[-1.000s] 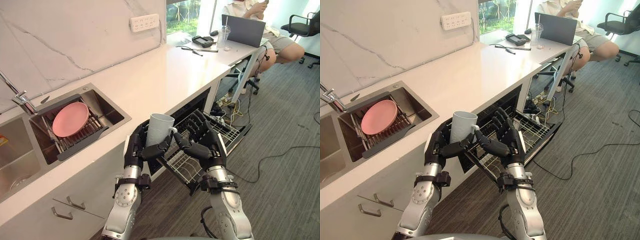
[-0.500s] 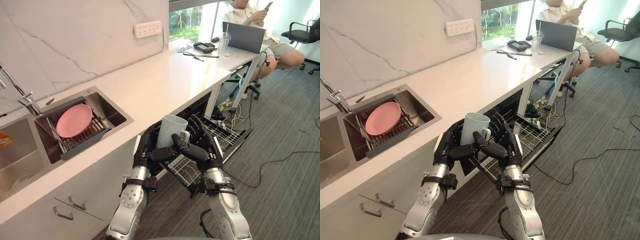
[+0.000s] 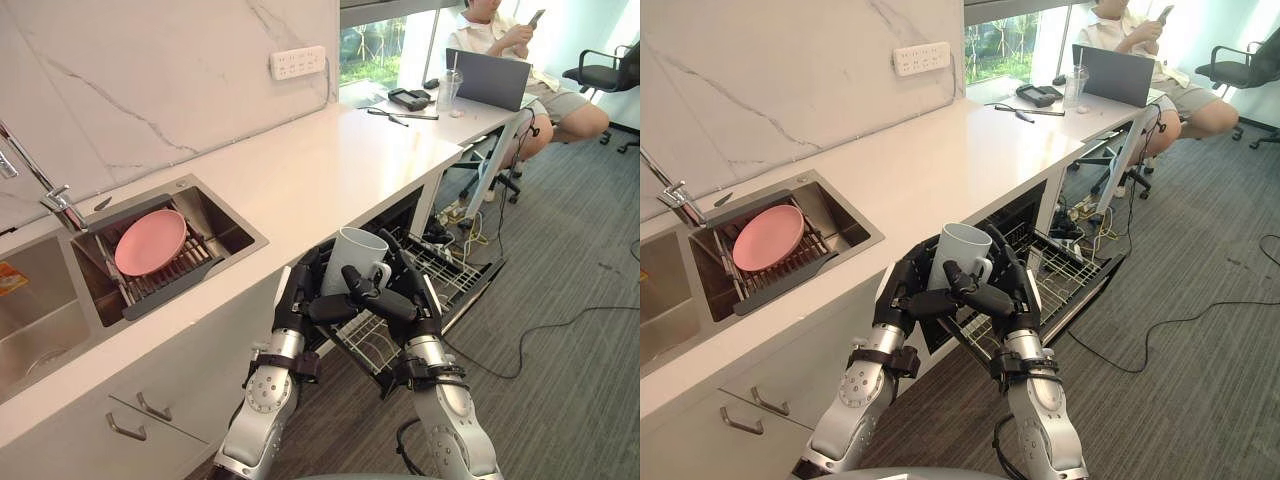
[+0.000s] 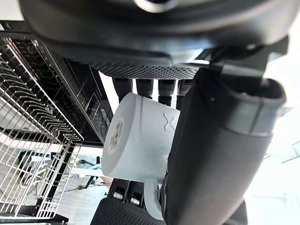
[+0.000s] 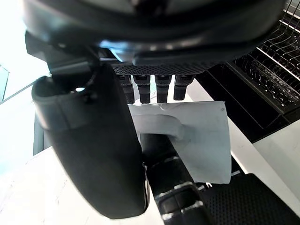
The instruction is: Walk over to the sink, pick up the cup, carry it to the dishwasher, place the cup inside the dishwasher, then close the dishwasher door
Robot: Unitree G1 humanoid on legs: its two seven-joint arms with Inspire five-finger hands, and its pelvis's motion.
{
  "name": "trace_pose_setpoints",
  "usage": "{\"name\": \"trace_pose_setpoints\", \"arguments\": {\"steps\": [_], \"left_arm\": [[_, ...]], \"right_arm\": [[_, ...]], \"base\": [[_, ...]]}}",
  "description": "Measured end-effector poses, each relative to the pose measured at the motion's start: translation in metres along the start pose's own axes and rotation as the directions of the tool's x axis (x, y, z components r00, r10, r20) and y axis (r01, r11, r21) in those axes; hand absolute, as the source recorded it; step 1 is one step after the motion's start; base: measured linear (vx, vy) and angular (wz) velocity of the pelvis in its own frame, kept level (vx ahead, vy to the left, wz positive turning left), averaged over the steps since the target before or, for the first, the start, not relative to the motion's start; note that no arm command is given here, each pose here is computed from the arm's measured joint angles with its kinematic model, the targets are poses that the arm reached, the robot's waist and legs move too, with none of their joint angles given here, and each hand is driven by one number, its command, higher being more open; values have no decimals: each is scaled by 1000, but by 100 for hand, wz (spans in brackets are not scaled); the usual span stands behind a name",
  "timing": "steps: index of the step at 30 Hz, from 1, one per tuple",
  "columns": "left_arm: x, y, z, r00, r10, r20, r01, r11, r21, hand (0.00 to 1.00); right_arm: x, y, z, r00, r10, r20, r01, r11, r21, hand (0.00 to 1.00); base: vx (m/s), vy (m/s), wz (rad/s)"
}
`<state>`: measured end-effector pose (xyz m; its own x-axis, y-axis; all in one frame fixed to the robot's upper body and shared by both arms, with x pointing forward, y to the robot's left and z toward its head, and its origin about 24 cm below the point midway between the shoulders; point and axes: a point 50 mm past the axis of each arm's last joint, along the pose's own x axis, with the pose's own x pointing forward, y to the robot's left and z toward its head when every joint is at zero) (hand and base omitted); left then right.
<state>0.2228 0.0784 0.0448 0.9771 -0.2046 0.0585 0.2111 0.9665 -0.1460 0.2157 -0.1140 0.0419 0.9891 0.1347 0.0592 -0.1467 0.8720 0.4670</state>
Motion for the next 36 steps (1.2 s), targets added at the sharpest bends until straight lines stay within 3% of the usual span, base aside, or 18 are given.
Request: {"name": "trace_pose_setpoints", "arguments": {"steps": [3,4,18,19,36], "left_arm": [[0,-3,0,1000,-15,-3,15,1000,-10,30],[0,-3,0,1000,-17,-3,17,1000,-8,30],[1,-4,1,999,-36,3,36,999,-4,30],[1,-4,1,999,-36,3,36,999,-4,90],[1,-2,11,999,-6,51,8,999,-39,90]], "right_arm": [[3,4,0,1000,19,1,-19,1000,11,90],[4,4,0,1000,18,-1,-18,999,26,30],[10,-2,1,1000,15,-5,-15,998,58,30],[10,-2,1,1000,15,-5,-15,998,59,30],[13,-2,10,998,-3,60,0,999,48,30]], "base": [[0,0,0],[0,0,0],[0,0,0],[0,0,0],[0,0,0]]}}
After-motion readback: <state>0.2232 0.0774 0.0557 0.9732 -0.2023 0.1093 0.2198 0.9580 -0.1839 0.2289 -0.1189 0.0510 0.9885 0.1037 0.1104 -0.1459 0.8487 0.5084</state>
